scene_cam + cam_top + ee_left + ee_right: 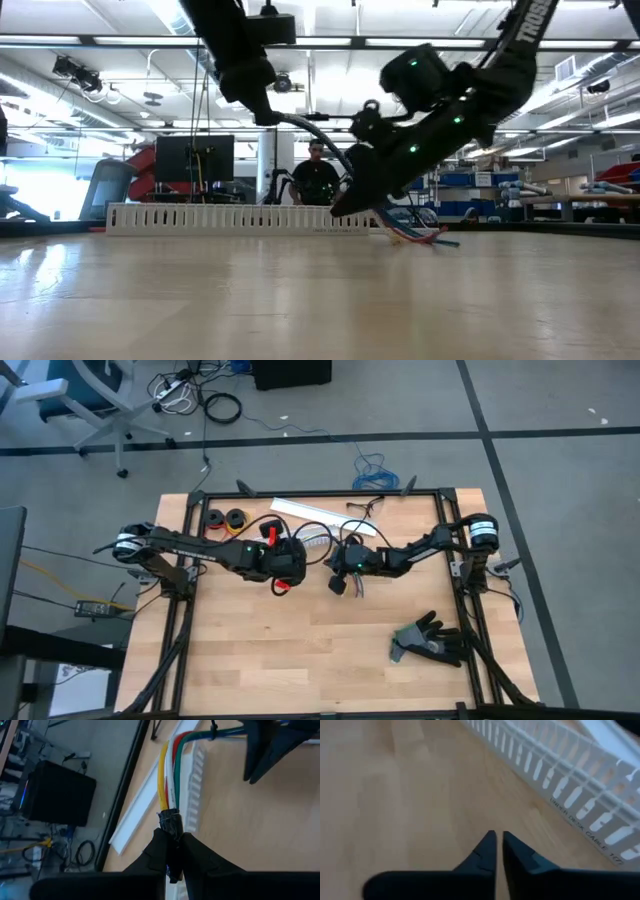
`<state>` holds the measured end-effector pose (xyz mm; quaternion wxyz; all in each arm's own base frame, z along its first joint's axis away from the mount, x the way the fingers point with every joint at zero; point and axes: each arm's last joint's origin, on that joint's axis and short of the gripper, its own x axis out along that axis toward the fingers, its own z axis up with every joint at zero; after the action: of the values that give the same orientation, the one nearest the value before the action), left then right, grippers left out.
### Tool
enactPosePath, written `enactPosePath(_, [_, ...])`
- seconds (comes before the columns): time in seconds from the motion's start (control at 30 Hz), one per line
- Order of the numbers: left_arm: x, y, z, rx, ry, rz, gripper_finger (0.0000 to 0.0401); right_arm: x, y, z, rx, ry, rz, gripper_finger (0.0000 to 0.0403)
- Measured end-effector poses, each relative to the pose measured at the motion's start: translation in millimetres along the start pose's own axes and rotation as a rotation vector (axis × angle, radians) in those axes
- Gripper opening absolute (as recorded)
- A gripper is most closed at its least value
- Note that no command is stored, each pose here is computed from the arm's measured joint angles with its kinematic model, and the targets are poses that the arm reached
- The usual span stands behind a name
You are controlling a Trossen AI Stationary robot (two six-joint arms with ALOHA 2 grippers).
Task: Ziptie cables
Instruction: Put the zip tied cables in the cable duct
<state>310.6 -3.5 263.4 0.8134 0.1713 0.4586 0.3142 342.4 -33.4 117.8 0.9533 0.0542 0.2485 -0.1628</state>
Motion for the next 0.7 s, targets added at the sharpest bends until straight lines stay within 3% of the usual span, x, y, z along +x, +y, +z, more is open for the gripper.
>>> enactPosePath(0.33, [-1,5,-18,0.029,0.139,0.069,0.0039,6,-19,-2,0.009,0.202,-0.076,0.0002])
enactPosePath(0.7, [5,-3,-71,-0.039,0.189,0.081,0.0039,6,-27,-3,0.006,0.207,-0.195,0.0])
